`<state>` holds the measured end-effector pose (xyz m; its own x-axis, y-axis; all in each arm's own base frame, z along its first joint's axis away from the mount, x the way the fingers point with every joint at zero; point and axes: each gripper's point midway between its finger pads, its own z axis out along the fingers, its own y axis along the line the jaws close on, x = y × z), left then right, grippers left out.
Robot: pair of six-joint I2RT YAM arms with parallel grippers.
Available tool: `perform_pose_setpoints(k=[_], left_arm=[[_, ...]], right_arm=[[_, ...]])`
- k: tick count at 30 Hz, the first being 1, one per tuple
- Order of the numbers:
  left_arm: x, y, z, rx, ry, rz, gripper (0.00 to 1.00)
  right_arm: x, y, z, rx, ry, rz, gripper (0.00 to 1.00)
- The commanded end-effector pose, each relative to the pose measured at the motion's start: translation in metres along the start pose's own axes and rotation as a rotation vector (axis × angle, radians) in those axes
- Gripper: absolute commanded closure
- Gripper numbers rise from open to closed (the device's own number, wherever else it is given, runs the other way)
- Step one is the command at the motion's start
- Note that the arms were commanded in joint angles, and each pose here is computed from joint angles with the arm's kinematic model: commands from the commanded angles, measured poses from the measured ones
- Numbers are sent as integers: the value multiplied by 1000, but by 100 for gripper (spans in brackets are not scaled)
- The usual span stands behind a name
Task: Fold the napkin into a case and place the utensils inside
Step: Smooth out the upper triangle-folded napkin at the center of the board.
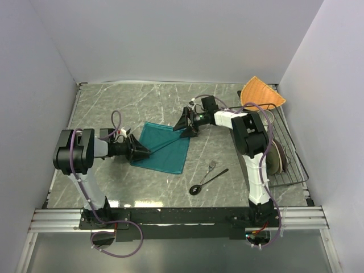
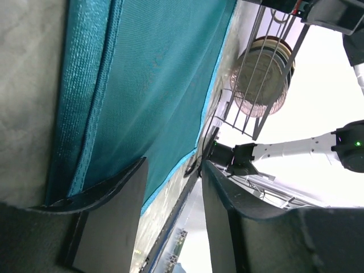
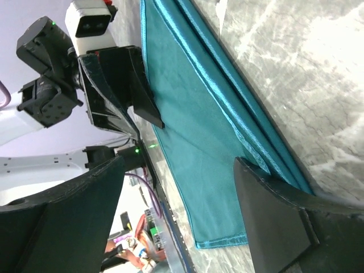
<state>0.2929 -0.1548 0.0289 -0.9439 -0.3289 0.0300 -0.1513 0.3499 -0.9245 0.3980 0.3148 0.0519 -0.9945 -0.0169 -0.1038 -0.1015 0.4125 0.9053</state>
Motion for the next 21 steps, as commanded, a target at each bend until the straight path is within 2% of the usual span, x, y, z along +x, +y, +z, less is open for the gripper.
perform_pose_setpoints(k=[1,4,11,15,18,21], left_arm=[[5,20,-2,-59,-2,-15,48],[6,-3,-7,-14,5,64,46],[-13,-81,-31,12,-65,409,46],[-51,-91,-45,-150,-144,620,52],[-73,-83,-52,-269,-165,659,58],[-70,-69,-50,-321,-121,650,61]], right_arm=[[8,-40,-3,104,-9,75,16],[6,-20,-6,74,-12,32,21],[-5,53,-26,3,-26,-188,33],[-14,69,-38,27,-45,-292,36],[-24,59,-41,97,-65,-358,38],[-36,40,-39,186,-80,-386,39]])
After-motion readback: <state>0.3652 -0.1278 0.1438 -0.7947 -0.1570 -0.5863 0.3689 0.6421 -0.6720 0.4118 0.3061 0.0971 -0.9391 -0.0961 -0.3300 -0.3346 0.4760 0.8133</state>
